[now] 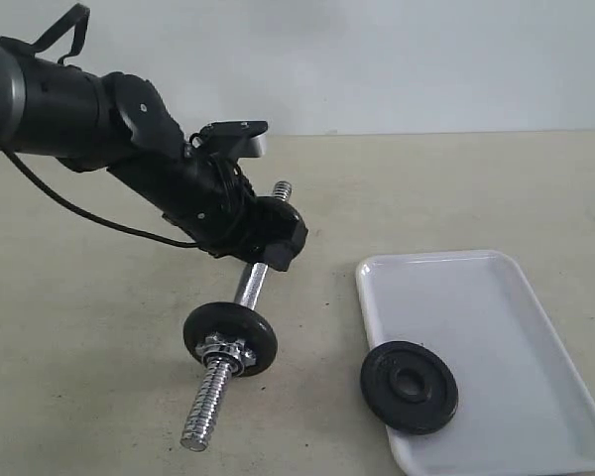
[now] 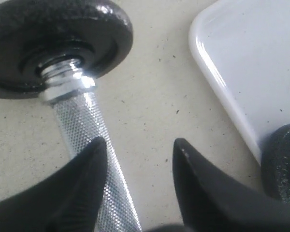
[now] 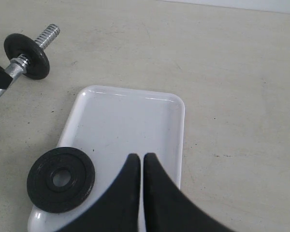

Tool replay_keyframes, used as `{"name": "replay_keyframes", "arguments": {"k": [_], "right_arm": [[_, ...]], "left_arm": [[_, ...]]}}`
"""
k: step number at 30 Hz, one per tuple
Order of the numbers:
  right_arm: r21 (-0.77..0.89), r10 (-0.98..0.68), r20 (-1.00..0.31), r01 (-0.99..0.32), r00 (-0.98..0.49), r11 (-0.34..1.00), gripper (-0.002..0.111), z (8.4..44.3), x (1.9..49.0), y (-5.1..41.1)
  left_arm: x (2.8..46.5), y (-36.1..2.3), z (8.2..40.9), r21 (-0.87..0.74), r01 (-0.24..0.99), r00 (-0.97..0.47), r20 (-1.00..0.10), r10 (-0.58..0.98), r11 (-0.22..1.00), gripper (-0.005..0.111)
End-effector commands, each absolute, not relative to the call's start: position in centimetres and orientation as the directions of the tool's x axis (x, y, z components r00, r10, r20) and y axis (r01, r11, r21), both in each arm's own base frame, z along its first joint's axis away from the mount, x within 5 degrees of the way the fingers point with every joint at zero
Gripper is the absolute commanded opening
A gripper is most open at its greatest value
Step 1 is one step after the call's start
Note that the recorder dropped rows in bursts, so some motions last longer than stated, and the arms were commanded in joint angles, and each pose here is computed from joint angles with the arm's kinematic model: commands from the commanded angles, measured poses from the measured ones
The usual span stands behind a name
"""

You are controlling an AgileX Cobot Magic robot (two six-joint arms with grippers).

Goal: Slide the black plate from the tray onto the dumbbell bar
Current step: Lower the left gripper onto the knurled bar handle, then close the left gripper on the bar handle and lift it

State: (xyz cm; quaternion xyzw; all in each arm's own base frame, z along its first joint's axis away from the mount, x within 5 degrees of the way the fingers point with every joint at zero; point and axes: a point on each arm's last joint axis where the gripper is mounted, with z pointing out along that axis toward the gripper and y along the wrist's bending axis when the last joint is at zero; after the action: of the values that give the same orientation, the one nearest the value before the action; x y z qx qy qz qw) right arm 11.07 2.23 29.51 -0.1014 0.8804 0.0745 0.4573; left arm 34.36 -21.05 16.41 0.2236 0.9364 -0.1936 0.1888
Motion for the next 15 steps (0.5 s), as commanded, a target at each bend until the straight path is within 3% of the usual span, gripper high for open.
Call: {"name": "replay_keyframes", "arguments": {"k": [1, 8, 15], "right_arm": [[0.030, -0.118, -0.832, -0.255, -0.542, 0.966, 0.000, 29.8, 11.1, 2.3], [0.030, -0.117, -0.833, -0.255, -0.541, 0.967, 0.000, 29.8, 11.1, 2.3], [0.029, -0.116, -0.834, -0.254, -0.539, 0.967, 0.000, 29.9, 11.1, 2.3]], "left_arm": [[34.6, -20.9, 15.7, -0.269, 0.461, -0.853, -0.396, 0.339, 0.846, 0.042], [35.1, -19.9, 16.1, -0.148, 0.435, -0.865, -0.343, 0.366, 0.888, 0.039], [35.0, -19.8, 16.0, -0.139, 0.431, -0.869, -0.331, 0.369, 0.892, 0.039]]}}
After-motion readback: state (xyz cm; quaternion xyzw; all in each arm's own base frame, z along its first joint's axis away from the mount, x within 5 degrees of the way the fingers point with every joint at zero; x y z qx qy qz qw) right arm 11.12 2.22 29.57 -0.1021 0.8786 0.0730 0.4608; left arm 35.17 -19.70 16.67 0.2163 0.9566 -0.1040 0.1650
